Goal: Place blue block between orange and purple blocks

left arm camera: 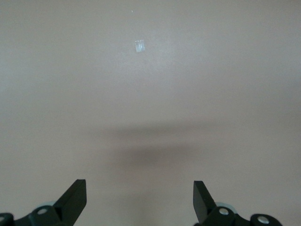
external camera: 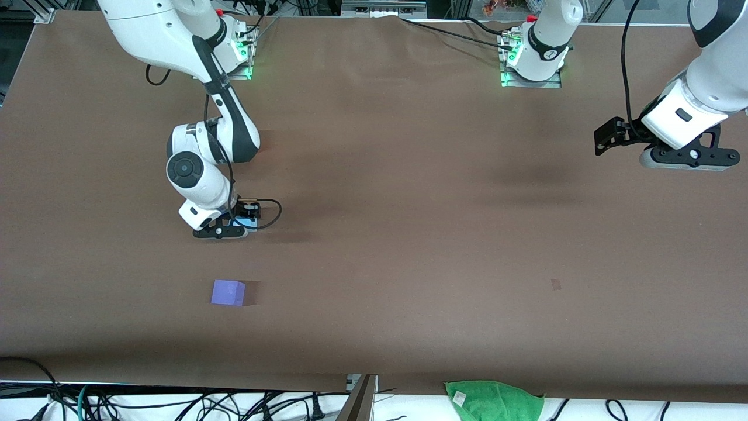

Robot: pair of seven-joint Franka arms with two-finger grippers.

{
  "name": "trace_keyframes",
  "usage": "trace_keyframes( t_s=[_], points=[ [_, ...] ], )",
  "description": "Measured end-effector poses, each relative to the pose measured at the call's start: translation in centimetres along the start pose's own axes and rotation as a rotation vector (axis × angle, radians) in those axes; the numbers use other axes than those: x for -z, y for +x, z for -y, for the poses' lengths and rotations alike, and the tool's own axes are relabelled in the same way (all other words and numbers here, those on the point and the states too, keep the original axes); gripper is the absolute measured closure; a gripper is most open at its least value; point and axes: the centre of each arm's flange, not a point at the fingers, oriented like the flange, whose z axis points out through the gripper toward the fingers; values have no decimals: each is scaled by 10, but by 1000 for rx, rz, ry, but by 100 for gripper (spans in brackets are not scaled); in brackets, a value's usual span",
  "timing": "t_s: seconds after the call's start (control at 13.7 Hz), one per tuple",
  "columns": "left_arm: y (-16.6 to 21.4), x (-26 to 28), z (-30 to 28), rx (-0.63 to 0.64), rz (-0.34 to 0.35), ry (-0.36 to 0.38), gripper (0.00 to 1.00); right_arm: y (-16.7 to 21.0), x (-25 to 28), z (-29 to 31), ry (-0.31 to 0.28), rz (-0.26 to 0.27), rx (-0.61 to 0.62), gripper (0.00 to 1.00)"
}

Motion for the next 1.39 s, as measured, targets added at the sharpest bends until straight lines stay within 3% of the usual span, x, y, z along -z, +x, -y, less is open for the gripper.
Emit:
trace_keyframes(
  t_s=[0.15, 0.29, 0.58, 0.8, 1.02, 1.39],
  points=[
    [0, 0, 0, 0, 0, 0, 0, 0, 0, -3, 17, 3, -28, 44],
    [0, 0, 0, -1, 0, 0, 0, -2, -4, -6, 25, 12, -47, 31],
    [0, 0, -1, -1, 0, 0, 0, -6, -16, -15, 19, 34, -62, 27],
    [0, 0, -1, -1, 0, 0, 0, -3, -10, -15, 24, 26, -64, 1],
    [0, 0, -1, -1, 0, 0, 0, 15, 30, -7, 47, 8, -60, 0],
    [0, 0, -1, -1, 0, 0, 0, 32, 163, 0, 118, -62, -85, 0]
  ],
)
